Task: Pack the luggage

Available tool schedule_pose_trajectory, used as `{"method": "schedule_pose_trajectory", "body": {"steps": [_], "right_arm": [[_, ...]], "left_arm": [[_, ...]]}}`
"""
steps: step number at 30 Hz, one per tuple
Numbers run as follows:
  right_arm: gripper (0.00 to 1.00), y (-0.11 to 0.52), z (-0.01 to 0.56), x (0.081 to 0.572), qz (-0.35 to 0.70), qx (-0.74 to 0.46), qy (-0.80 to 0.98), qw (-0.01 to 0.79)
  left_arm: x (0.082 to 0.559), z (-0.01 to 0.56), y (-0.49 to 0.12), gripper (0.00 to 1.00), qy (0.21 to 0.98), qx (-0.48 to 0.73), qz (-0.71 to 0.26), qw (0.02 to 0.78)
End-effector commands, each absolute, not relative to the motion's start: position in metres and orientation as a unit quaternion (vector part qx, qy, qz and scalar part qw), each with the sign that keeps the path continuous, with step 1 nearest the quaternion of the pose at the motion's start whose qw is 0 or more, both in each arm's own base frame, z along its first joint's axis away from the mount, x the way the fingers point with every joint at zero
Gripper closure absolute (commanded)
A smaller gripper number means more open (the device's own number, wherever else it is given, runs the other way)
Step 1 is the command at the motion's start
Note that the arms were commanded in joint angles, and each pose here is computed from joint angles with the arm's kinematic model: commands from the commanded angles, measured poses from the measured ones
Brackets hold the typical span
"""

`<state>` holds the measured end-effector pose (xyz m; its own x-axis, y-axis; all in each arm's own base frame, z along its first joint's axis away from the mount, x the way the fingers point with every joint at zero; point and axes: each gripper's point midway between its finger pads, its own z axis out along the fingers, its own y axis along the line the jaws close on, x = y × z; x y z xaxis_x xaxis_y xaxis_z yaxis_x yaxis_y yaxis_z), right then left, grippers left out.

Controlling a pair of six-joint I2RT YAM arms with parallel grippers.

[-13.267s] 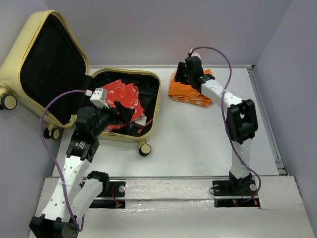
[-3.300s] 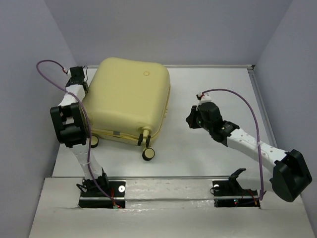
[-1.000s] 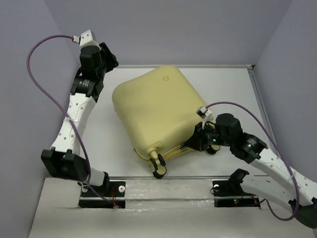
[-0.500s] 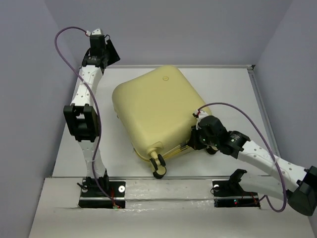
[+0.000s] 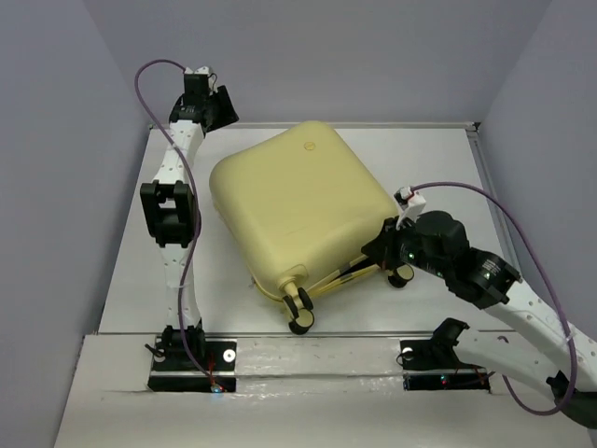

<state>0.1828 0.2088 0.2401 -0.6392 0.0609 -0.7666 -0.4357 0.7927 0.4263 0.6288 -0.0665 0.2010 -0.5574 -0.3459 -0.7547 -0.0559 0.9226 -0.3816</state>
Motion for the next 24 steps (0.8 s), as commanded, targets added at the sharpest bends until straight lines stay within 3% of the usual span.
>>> {"method": "schedule_pose_trajectory", "body": {"steps": [1, 3, 8, 14, 20, 24], "right_arm": [[0.93, 0.198, 0.193, 0.138, 0.300, -0.140, 0.893, 0.305], [0.93, 0.174, 0.167, 0.135, 0.240, -0.109, 0.922, 0.282], [0.93, 0.181, 0.176, 0.134, 0.261, -0.096, 0.920, 0.277], [0.93, 0.192, 0.146, 0.140, 0.257, -0.071, 0.931, 0.251], [0.91, 0.170, 0.128, 0.196, 0.148, 0.011, 0.928, 0.341], [0.91, 0.175, 0.134, 0.228, 0.141, 0.018, 0.914, 0.381]], "left_arm": [[0.632, 0.212, -0.071, 0.37, 0.863, -0.083, -0.172, 0.468], [0.632, 0.204, -0.072, 0.37, 0.866, -0.080, -0.173, 0.461], [0.627, 0.177, -0.090, 0.37, 0.877, -0.064, -0.191, 0.436], [0.618, 0.160, -0.108, 0.37, 0.886, -0.043, -0.193, 0.419], [0.595, 0.142, -0.125, 0.38, 0.896, -0.033, -0.199, 0.396], [0.570, 0.130, -0.123, 0.39, 0.899, -0.044, -0.201, 0.386]]}}
